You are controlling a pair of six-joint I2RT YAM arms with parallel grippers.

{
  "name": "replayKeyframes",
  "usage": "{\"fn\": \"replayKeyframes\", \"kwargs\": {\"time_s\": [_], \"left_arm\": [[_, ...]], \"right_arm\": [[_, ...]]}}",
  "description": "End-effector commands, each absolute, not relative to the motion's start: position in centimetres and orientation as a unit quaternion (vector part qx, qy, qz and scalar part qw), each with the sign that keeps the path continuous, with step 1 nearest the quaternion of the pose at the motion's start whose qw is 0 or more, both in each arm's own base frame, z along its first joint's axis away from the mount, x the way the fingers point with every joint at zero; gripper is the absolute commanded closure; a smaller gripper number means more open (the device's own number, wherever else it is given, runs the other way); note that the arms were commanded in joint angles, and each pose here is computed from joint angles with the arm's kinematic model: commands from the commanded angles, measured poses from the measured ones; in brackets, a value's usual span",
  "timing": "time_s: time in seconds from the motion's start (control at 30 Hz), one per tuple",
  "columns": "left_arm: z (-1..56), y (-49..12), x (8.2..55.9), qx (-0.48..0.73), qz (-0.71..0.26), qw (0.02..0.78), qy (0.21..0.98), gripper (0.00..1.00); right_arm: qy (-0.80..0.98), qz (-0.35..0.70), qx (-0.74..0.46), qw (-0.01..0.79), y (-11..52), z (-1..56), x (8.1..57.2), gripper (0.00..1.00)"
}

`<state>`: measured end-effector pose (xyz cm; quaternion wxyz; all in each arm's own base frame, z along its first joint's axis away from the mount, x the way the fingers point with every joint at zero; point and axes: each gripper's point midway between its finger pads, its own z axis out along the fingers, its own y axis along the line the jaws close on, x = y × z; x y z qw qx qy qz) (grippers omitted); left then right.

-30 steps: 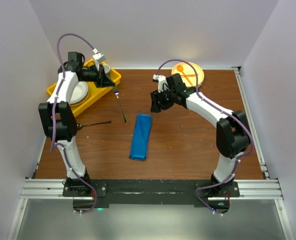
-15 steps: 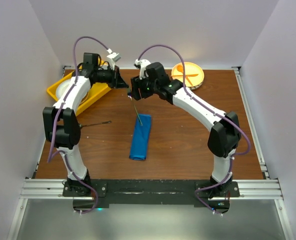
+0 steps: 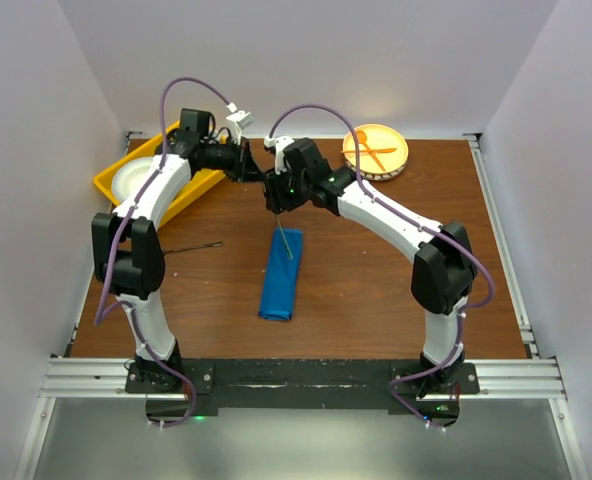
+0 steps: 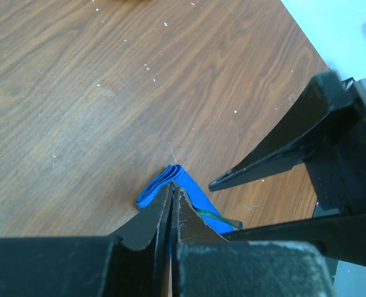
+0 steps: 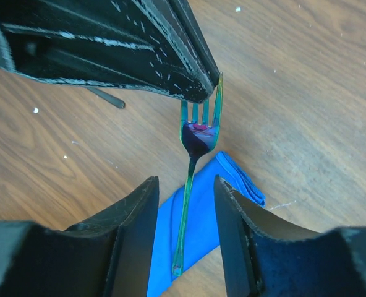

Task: Fold the napkin into a case and place the utensils inside
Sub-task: Pass from the left arm to the right

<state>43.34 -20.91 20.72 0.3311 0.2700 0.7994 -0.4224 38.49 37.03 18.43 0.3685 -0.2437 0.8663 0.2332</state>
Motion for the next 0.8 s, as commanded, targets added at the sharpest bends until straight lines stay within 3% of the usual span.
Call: {"fn": "replayKeyframes", "kwargs": {"time_s": [0.0,0.3,0.37,0.47,0.53,0.63,0.67,0.73,0.77], "left_arm": [[22.0,-21.5,42.8,0.27,-0.434,0.333,0.793,1.0],[22.0,-21.8,42.7,0.272,-0.435,0.331,0.792,1.0],[22.0,-21.8,42.7,0.273,-0.435,0.33,0.792,1.0],[21.9,-21.8,42.7,0.272,-0.436,0.33,0.792,1.0],[21.7,-21.9,42.6,0.256,-0.441,0.326,0.796,1.0],[22.2,-21.3,42.6,0.23,-0.436,0.351,0.796,0.81],[23.6,-20.2,43.1,0.209,-0.407,0.389,0.8,0.7],[23.3,-18.8,43.7,0.165,-0.38,0.436,0.799,0.63],[25.3,-17.7,43.4,0.151,-0.362,0.476,0.787,0.47]], "right_arm": [[0.868,0.214,-0.254,0.369,37.0,17.5,38.7,0.58],[0.87,0.202,-0.259,0.366,37.0,16.7,39.0,0.69],[0.871,0.203,-0.26,0.365,37.0,16.7,38.9,0.76],[0.87,0.21,-0.255,0.366,37.2,17.1,38.8,1.0],[0.873,0.212,-0.244,0.366,36.9,17.4,38.6,1.0],[0.884,0.2,-0.197,0.373,35.6,17.9,38.4,1.0],[0.891,0.203,-0.171,0.368,35.3,18.0,38.1,1.0],[0.903,0.2,-0.135,0.355,34.4,17.4,37.5,1.0],[0.908,0.211,-0.095,0.349,34.3,17.8,37.1,1.0]]}}
